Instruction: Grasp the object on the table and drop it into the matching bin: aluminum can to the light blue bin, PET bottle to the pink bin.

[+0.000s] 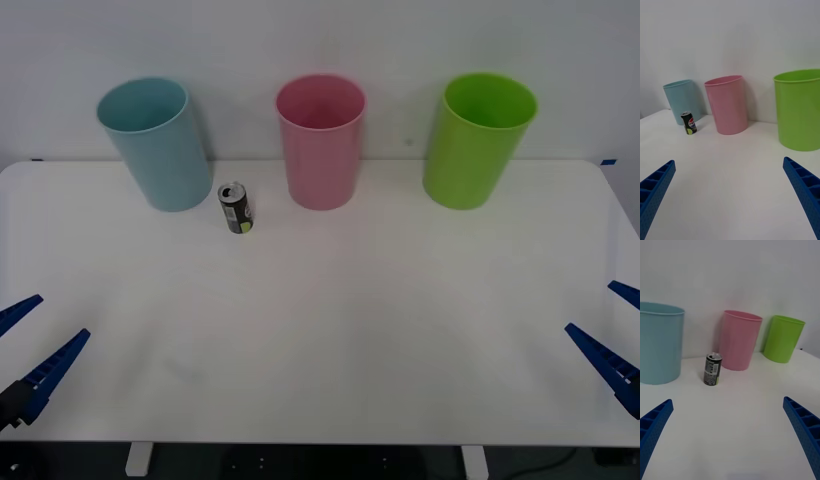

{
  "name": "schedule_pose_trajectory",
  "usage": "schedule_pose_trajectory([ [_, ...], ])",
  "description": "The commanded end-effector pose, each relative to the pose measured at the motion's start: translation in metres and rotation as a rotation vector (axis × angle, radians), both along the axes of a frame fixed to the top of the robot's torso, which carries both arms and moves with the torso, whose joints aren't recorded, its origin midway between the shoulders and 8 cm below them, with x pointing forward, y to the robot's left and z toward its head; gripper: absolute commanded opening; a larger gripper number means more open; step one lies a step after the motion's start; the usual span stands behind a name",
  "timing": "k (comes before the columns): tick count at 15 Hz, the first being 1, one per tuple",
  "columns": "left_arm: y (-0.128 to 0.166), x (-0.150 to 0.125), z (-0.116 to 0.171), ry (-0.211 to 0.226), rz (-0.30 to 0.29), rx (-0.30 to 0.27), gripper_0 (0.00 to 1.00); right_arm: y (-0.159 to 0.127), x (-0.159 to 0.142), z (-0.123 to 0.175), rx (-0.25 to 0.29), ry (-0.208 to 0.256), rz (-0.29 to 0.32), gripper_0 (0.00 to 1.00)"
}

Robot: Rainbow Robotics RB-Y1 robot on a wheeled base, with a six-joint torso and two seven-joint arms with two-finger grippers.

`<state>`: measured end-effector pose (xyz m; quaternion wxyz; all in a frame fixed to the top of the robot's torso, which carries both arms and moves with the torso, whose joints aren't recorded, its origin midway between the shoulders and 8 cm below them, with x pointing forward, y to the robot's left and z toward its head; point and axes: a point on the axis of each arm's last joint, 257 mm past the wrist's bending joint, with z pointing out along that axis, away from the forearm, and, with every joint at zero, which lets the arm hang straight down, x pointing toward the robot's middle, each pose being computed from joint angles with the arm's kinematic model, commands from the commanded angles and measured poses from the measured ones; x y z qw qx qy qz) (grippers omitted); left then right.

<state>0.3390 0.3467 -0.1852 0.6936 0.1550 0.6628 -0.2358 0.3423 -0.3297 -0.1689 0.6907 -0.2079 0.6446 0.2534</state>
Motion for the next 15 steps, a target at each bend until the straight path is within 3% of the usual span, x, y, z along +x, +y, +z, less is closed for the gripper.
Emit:
schedule_pose_trajectory([
  [1, 0.000, 0.010, -0.012, 0.021, 0.042, 0.002, 1.00, 0.000, 0.000, 0.000, 0.000, 0.000, 0.000, 1.00],
  [5, -0.011, 0.034, -0.031, 0.027, 0.105, 0.046, 1.00, 0.000, 0.000, 0.000, 0.000, 0.000, 0.000, 1.00],
  [8, -0.018, 0.046, -0.043, 0.048, 0.122, 0.081, 1.00, 0.000, 0.000, 0.000, 0.000, 0.000, 0.000, 1.00],
  [11, -0.024, 0.061, -0.052, 0.057, 0.137, 0.076, 1.00, 0.000, 0.000, 0.000, 0.000, 0.000, 0.000, 1.00],
  [15, -0.024, 0.096, -0.073, 0.052, 0.142, 0.107, 1.00, 0.000, 0.000, 0.000, 0.000, 0.000, 0.000, 1.00],
])
